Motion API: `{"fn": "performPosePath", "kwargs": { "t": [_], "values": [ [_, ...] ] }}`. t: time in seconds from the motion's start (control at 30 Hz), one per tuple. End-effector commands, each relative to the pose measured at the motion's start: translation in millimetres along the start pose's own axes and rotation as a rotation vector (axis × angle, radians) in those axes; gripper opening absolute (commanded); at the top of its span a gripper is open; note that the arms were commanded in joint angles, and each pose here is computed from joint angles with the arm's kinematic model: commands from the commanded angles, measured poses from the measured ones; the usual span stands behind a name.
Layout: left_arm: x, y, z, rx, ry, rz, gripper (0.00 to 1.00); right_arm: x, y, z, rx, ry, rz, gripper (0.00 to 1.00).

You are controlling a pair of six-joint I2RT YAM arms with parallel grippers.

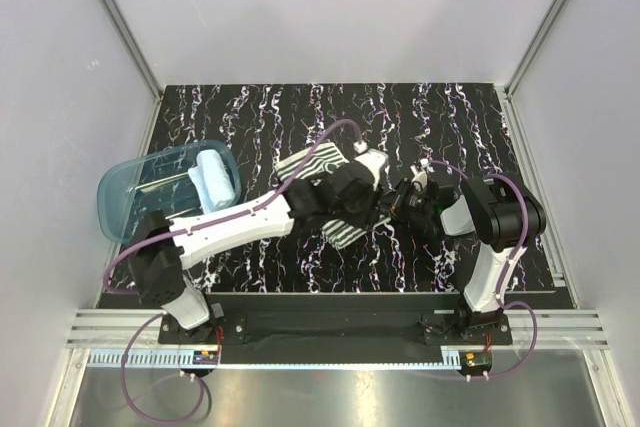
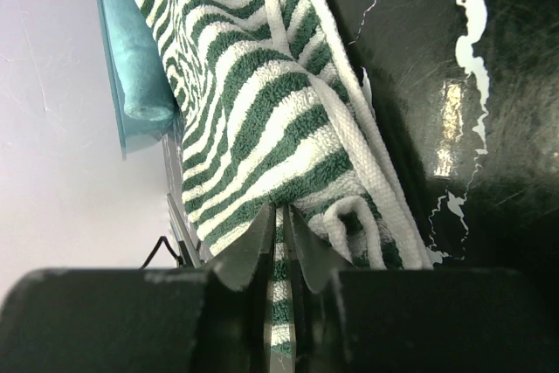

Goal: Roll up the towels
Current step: Roll the towel

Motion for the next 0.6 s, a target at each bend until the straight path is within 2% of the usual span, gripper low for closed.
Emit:
{"fn": "performPosePath", "kwargs": {
  "t": [0.0, 0.1, 0.57],
  "values": [
    [12.3, -20.3, -15.8, 0.073, -0.235, 0.095, 0.48, -17.9, -2.7, -3.9, -0.002, 0.0, -0.074, 0.13],
    [7.1, -35.6, -27.5, 0.102, -0.278, 0.107, 0.48, -18.7, -3.1, -3.8, -0.001, -0.001, -0.079, 0.13],
    [22.8, -70.3, -59.1, 0.165, -0.273, 0.177, 0.48, -21.7, -4.7, -4.2, 0.01, -0.013, -0.092, 0.12]
  ]
}}
Point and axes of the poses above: each gripper's point midway between its finger pads, its own y axis back along the fingers, its own x axis along the line the jaws close on, z = x × y, the point moved 5 cm from there along y, back along the fingers, and after that the axes turned 5 degrees about -y, right-handed, at the moved point
